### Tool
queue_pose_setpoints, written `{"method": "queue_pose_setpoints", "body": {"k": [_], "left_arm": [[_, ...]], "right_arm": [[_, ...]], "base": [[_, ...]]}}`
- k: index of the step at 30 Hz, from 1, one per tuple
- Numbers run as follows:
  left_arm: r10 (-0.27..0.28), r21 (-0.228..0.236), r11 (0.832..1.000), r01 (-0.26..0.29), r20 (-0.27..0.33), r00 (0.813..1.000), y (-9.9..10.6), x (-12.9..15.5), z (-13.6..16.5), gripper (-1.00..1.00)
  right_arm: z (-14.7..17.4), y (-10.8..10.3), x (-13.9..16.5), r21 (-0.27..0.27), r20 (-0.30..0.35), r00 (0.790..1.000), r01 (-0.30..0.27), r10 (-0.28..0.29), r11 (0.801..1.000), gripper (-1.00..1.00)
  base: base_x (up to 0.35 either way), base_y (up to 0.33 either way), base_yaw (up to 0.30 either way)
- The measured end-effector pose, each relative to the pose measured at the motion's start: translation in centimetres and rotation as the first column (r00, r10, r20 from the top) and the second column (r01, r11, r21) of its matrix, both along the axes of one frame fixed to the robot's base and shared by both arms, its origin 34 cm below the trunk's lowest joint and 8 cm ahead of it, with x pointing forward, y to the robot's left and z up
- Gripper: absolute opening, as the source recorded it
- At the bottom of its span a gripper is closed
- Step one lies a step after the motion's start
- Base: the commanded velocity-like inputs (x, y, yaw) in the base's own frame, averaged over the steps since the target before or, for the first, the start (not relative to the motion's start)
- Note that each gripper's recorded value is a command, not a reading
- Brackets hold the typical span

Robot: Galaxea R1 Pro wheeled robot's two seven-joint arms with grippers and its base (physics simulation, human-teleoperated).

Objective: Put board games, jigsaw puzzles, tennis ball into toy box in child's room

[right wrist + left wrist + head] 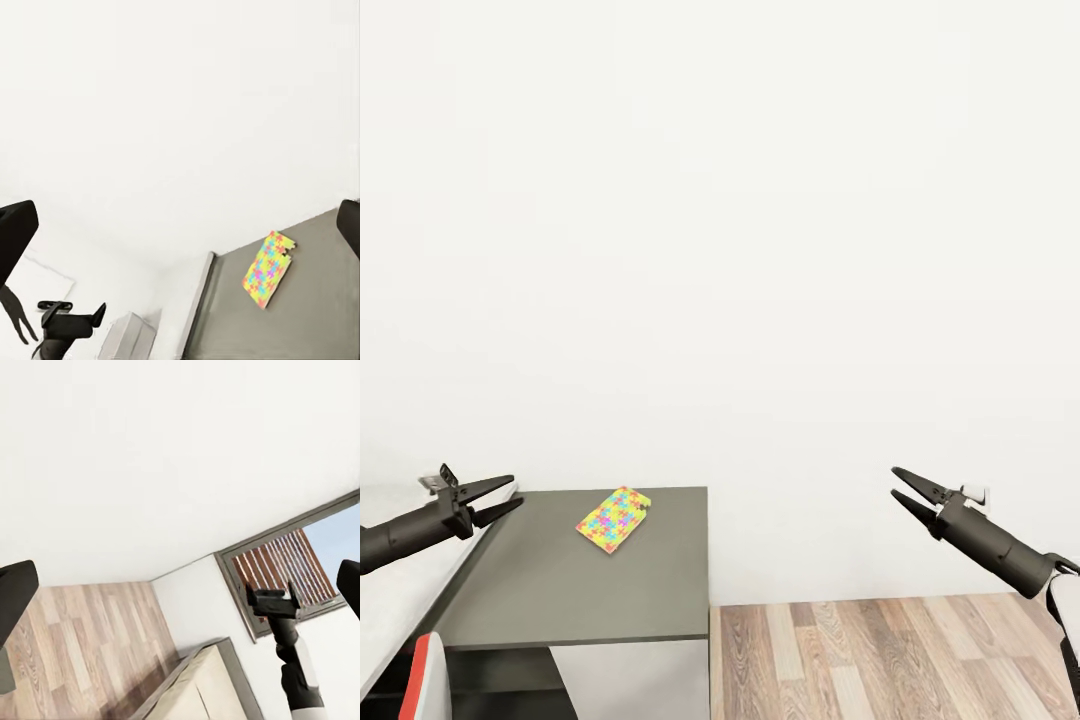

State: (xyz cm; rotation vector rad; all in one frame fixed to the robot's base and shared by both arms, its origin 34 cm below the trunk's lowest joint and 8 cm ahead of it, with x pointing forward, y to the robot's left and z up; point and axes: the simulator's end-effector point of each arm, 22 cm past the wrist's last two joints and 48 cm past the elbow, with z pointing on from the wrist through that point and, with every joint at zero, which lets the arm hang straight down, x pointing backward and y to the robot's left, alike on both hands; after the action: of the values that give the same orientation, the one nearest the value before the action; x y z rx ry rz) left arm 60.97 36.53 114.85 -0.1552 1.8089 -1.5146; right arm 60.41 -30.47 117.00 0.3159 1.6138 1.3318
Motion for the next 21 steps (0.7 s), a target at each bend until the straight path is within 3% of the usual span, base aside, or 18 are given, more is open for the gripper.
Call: {"method": "queue_pose_setpoints", "body": {"k": [4,7,11,14,18,21], "left_arm": [[0.019,0.026,1.0,-0.018,-0.022,1.0,0.3,0.3,-0.7,1.0],[0.034,0.047,0.998,-0.033,-0.039,0.999,0.5,0.5,-1.3,1.0],[0.042,0.057,0.998,-0.04,-0.046,0.998,0.6,0.7,-1.6,1.0],[0.041,0.054,0.998,-0.038,-0.052,0.998,0.1,0.8,-1.9,1.0],[0.046,0.062,0.997,-0.042,-0.07,0.997,-0.4,1.4,-2.2,1.0],[0.063,0.109,0.993,-0.052,-0.096,0.993,-1.3,2.7,-2.4,1.0]], "right_arm": [[-5.5,-1.3,0.9,-0.054,-0.156,0.986,0.048,-0.055,0.997,1.0],[-9.5,-2.3,1.9,-0.099,-0.271,0.957,0.079,-0.103,0.992,1.0],[-14.3,-3.5,3.3,-0.2,-0.405,0.897,0.102,-0.177,0.974,1.0],[-16.0,-2.7,3.8,-0.276,-0.449,0.872,0.07,-0.193,0.959,1.0],[-16.9,-1.1,4.0,-0.329,-0.466,0.867,0.017,-0.178,0.944,1.0],[-17.3,-0.1,4.0,-0.354,-0.471,0.867,-0.015,-0.164,0.935,1.0]], "base": [[0.0,0.0,0.0],[0.0,0.0,0.0],[0.0,0.0,0.0],[0.0,0.0,0.0],[0.0,0.0,0.0],[0.0,0.0,0.0]]}}
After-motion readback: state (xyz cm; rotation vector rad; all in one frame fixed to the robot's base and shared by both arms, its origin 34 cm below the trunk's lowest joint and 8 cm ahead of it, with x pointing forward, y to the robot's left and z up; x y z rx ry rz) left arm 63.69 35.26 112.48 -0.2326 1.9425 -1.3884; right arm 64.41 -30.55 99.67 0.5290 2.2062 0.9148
